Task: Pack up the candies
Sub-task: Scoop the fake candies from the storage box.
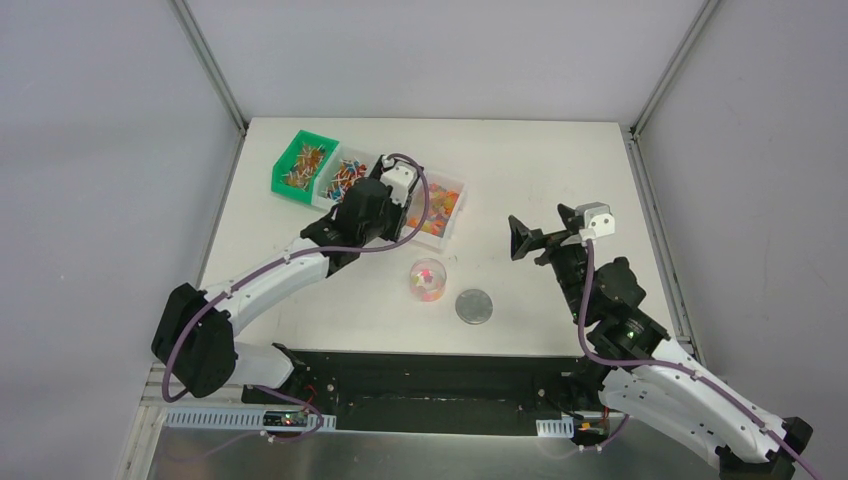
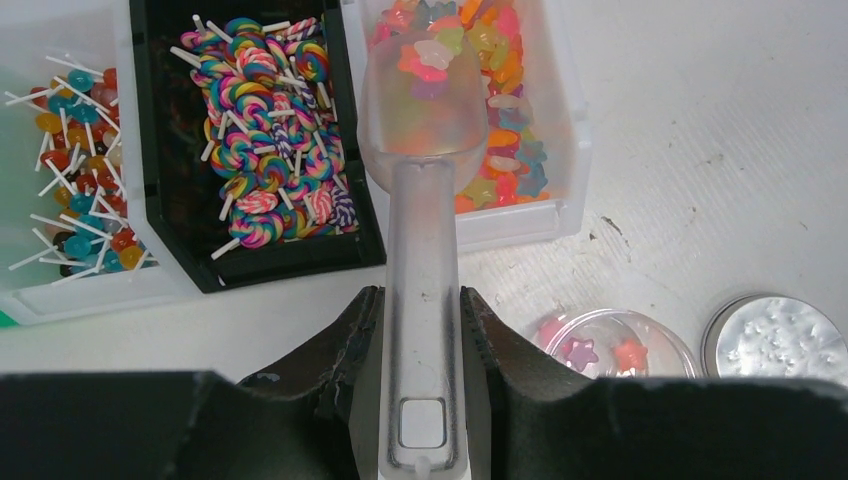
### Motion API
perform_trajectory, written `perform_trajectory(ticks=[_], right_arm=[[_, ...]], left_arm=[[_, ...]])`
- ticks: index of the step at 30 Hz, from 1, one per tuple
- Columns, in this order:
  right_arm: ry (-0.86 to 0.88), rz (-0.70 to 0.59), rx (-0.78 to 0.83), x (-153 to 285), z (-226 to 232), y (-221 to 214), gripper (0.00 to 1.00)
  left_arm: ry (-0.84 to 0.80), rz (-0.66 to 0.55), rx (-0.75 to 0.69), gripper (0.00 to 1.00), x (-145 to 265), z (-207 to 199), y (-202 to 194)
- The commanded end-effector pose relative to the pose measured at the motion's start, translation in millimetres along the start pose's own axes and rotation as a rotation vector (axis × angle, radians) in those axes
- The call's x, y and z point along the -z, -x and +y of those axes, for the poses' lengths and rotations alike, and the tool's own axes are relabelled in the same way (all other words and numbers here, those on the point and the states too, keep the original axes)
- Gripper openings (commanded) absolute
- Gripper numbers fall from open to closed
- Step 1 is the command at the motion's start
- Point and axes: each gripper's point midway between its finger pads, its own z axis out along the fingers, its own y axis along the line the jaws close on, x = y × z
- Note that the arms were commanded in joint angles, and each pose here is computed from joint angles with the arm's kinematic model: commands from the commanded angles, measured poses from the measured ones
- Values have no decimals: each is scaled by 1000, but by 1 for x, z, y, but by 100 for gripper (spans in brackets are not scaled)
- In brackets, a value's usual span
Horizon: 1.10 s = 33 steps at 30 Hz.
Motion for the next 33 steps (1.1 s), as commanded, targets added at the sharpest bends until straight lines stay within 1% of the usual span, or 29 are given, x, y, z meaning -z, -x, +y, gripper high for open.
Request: perform_trajectory(ticks=[1,9,20,27,33], right_arm=[[-16,-43,-19,1,-4,13,100],[-14,-45,-21,1,-4,15,100],[-15,-51,-19,1,-5,18,100],[-13,-45,-24,1,-4,16,100],[-5,-42,-27,-1,-1,17,100]], left_arm=[[-34,-102,-33,0,12,-2,24],[-78,-181,-69,0,28,-8,34],[-102,-253,-119,0,50,-9,48],[-108,-331,-152,0,71,-7,57],[-148,-395,-185,0,93,-13,65]])
